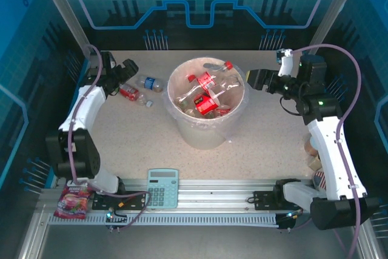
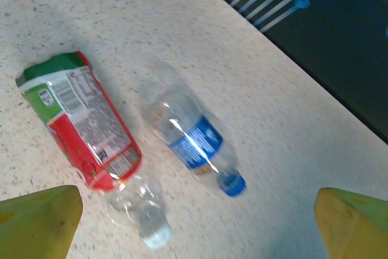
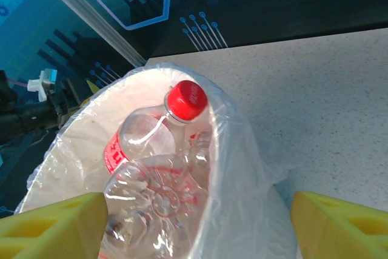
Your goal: Put the plastic bottles in the bin
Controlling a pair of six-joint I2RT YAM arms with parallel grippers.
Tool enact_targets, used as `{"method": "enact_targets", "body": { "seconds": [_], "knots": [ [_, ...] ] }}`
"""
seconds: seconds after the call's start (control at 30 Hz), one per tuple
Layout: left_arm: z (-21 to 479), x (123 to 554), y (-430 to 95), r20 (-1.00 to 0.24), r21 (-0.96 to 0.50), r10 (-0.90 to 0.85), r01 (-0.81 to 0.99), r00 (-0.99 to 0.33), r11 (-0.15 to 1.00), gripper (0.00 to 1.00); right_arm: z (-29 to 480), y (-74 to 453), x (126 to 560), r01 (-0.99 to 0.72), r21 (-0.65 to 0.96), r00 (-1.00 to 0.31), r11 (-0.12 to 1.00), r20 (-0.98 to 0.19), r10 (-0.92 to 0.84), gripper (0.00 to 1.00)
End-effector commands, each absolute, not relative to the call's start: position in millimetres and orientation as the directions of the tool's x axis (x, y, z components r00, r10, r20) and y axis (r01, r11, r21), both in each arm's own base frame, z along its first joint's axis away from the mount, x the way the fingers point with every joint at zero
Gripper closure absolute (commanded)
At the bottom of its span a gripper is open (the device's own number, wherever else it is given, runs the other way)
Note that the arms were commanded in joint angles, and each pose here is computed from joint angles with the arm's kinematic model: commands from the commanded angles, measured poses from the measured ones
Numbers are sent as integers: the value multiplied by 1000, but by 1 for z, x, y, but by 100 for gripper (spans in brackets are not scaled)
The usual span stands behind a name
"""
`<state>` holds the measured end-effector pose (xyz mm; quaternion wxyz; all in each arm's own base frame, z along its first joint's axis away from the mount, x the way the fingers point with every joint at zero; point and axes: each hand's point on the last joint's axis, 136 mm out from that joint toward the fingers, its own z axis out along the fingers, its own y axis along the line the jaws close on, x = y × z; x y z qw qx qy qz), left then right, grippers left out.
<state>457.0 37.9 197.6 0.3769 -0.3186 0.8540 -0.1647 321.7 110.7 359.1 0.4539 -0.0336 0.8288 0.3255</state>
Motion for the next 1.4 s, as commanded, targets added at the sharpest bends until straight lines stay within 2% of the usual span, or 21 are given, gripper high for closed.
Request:
{"method": "enact_targets", "body": {
  "seconds": [0.0, 0.37, 0.67, 0.8, 0.97, 1.37],
  "knots": [
    [175, 479, 58, -499, -547, -742, -502, -447, 670, 1, 352, 101, 309, -334, 501, -587, 798, -773, 239, 20],
    [93, 491, 81, -449, -421, -768, -651, -456, 632, 1, 328, 82, 287, -264, 501, -610, 824, -749, 259, 21],
    [56, 497, 84, -420, -399, -785, -684, -455, 610, 2, 319, 79, 281, -247, 496, -627, 832, -737, 253, 21],
    [51, 493, 86, -421, -395, -790, -694, -446, 603, 9, 317, 78, 279, -242, 493, -628, 835, -736, 253, 21],
    [56, 487, 86, -433, -401, -791, -694, -432, 598, 25, 317, 77, 280, -240, 492, -628, 837, -736, 253, 21],
    [91, 474, 87, -486, -422, -771, -663, -411, 619, 34, 320, 78, 285, -249, 499, -623, 830, -739, 257, 21]
  ]
}}
